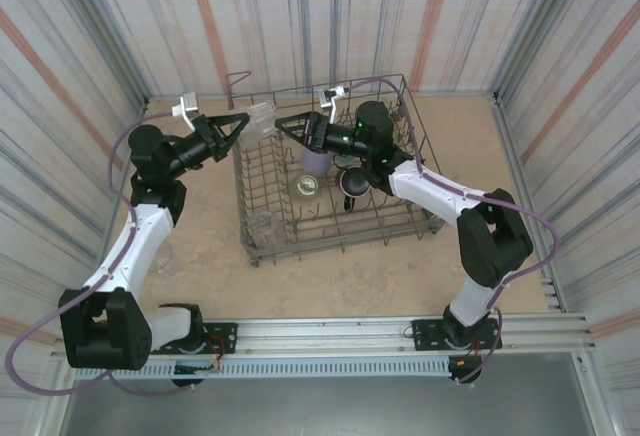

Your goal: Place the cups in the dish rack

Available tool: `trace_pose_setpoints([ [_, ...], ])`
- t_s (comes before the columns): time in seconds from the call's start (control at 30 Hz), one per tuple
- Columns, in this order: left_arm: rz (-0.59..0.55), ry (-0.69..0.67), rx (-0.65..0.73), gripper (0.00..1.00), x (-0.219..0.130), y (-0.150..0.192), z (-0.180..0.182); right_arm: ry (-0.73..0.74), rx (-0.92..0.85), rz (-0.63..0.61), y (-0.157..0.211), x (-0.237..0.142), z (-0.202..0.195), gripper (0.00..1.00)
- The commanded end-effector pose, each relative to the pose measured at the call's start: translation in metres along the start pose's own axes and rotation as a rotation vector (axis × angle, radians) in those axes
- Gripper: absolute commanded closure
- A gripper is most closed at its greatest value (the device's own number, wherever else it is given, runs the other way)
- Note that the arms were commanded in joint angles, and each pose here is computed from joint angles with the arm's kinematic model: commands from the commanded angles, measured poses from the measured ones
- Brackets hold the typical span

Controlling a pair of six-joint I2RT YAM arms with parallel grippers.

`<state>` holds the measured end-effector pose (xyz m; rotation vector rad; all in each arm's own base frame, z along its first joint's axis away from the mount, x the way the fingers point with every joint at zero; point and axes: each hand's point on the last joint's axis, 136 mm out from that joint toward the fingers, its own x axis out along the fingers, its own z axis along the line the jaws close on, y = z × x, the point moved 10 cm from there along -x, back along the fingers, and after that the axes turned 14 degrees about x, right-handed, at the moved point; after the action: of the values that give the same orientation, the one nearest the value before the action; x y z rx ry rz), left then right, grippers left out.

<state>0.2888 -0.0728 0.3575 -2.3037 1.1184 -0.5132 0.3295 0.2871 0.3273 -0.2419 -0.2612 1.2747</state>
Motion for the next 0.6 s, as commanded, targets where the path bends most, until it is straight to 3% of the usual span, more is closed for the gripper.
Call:
trace_pose_setpoints([
  [0.0,0.006,0.085,0.042,1.0,0.004,0.001,-0.014,-0.05,-0.006,-0.003,-0.007,0.005,0.007,0.01],
  [0.4,0.08,0.143,0.022,1.0,0.022,0.014,-0.013,-0.136,0.0,-0.025,-0.012,0.012,0.002,0.0],
  [0.57,0.095,0.145,0.011,1.0,0.027,0.017,-0.009,-0.173,0.034,-0.042,-0.014,0.012,0.004,0.12],
])
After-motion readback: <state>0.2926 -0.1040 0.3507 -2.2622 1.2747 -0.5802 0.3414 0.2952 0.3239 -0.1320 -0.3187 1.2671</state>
